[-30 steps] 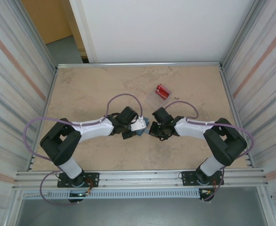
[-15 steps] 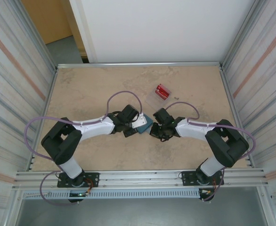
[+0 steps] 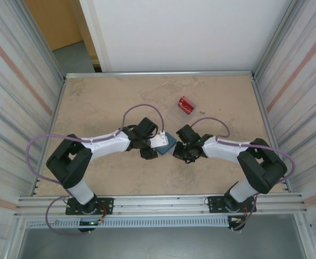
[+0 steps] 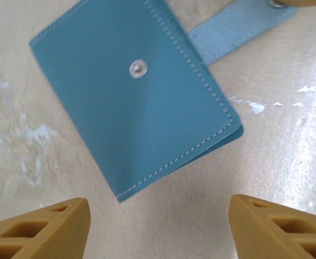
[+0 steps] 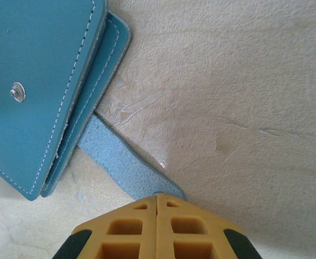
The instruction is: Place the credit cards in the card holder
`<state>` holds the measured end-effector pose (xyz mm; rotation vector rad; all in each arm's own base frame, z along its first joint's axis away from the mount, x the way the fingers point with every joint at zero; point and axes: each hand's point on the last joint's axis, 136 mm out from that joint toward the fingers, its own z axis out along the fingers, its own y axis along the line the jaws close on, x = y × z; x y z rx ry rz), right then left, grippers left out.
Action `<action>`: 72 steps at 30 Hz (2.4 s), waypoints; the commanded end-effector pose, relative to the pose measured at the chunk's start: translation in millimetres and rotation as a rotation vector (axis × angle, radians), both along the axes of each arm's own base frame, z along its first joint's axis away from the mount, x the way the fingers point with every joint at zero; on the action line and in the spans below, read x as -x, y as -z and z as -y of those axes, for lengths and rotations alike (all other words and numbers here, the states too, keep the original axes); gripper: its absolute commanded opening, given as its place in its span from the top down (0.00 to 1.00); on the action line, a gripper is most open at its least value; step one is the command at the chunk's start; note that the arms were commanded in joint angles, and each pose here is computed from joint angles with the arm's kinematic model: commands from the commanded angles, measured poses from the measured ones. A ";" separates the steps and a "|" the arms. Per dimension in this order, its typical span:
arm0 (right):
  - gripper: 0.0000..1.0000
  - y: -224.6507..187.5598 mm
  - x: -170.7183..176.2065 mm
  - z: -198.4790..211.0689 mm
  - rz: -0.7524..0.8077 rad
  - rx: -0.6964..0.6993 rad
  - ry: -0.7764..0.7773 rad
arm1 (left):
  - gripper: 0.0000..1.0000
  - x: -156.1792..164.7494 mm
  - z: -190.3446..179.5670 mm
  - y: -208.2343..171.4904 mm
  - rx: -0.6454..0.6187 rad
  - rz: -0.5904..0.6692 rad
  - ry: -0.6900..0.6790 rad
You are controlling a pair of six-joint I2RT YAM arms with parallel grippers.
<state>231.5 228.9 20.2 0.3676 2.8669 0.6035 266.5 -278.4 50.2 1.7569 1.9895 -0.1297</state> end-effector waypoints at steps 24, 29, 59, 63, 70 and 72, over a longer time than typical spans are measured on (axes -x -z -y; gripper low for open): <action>0.97 13.3 7.2 8.6 -0.055 0.060 0.000 | 0.54 -5.9 35.0 8.3 -0.114 0.423 0.743; 0.97 14.9 7.3 10.3 -0.059 0.062 0.000 | 0.59 -5.4 34.9 18.2 -0.120 0.419 0.758; 0.97 1.6 9.5 20.8 -0.030 0.064 0.013 | 1.00 -20.5 37.9 -30.9 0.211 0.046 0.114; 0.97 -3.1 9.3 21.6 -0.016 0.060 0.016 | 1.00 -18.5 35.6 -38.5 0.285 -0.046 -0.013; 0.97 -13.0 11.9 27.5 0.004 0.064 0.027 | 1.00 -17.9 24.6 -51.2 0.420 -0.242 -0.238; 0.97 -13.7 14.5 29.8 0.000 0.067 0.030 | 1.00 -20.3 19.7 -51.8 0.459 -0.288 -0.296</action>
